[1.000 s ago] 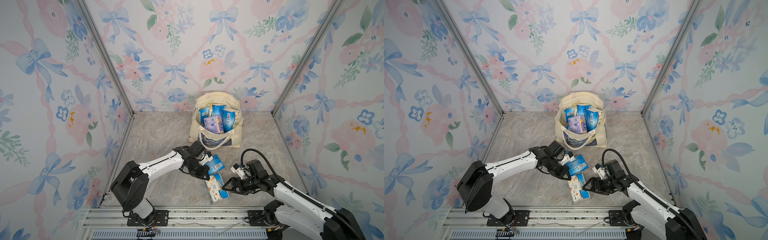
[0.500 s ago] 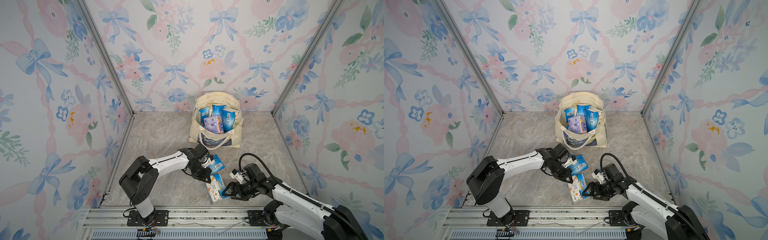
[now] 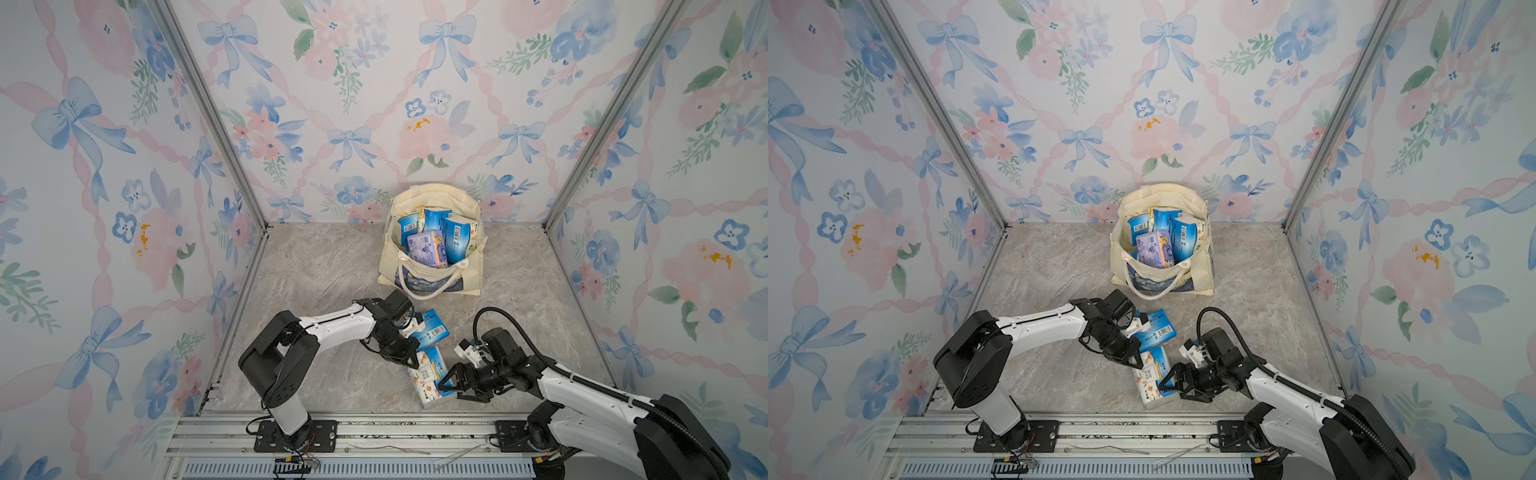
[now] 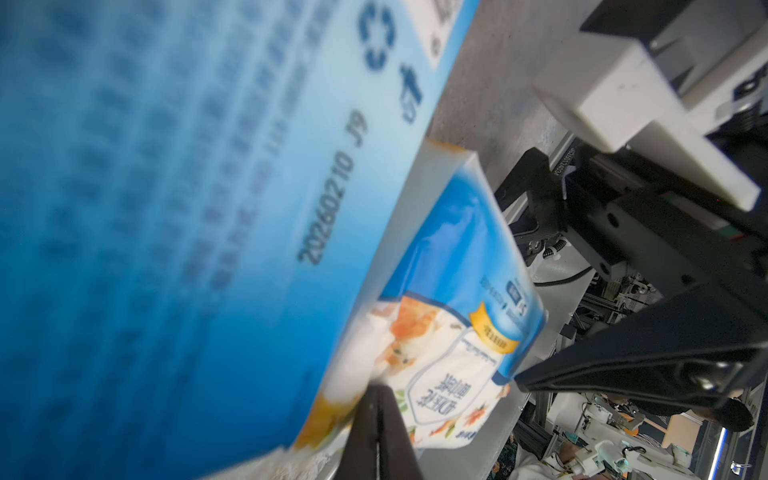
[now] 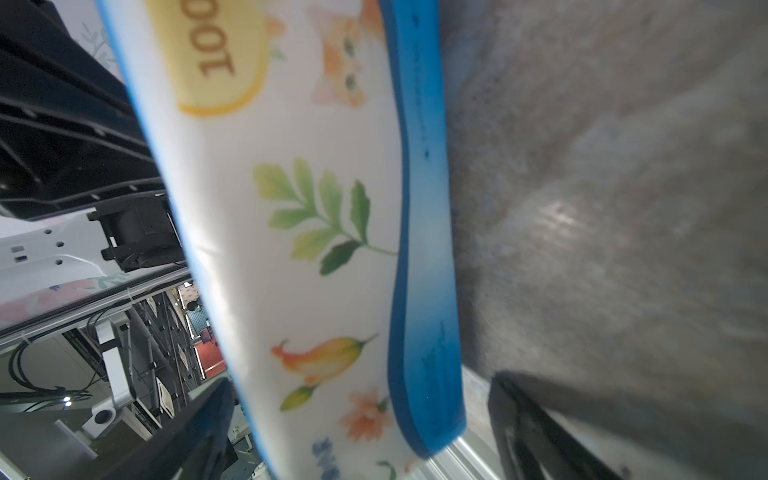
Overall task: Put tissues into the canvas bag
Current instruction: Pick up the pack of facial tissues from the center of the board.
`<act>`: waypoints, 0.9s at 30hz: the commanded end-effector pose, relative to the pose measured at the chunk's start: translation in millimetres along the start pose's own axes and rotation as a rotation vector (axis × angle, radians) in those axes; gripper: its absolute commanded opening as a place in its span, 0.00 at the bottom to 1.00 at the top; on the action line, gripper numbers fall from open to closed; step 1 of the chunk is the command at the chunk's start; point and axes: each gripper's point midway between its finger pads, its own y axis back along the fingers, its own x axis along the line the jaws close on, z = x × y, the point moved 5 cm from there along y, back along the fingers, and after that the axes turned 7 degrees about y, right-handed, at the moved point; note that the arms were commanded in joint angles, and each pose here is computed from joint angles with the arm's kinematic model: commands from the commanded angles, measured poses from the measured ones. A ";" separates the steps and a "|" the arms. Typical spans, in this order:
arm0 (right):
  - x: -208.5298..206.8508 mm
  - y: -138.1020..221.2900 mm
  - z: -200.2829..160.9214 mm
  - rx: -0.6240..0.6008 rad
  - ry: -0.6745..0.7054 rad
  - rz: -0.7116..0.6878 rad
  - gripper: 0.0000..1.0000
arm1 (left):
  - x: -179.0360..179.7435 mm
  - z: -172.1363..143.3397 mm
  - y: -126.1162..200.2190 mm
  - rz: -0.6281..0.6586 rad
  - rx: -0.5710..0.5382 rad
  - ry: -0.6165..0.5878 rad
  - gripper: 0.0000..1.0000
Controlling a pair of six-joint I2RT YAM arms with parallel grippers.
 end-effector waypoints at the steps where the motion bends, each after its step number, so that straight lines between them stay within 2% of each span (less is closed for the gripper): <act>1: -2.7 -5.5 4.4 -0.026 -0.009 0.002 0.97 | 22.5 -7.6 -9.6 0.073 0.037 0.039 0.06; 9: -0.2 -14.1 18.8 -0.079 -0.005 0.033 0.97 | 25.6 -7.6 -10.3 0.072 0.035 0.041 0.05; 13: 4.0 -19.5 25.3 -0.084 0.007 0.047 1.00 | 23.7 -5.5 -9.8 0.065 0.028 0.034 0.05; 16: 7.3 -23.3 28.2 -0.079 0.016 0.051 0.93 | 23.0 -3.4 -9.3 0.063 0.022 0.031 0.05; 22: 8.7 -24.1 26.9 -0.057 0.025 0.032 0.70 | 18.5 1.2 -4.5 0.055 0.001 0.019 0.05; 27: 16.7 -15.0 26.9 -0.065 0.049 0.013 0.58 | 9.3 6.8 3.7 0.030 -0.024 0.001 0.07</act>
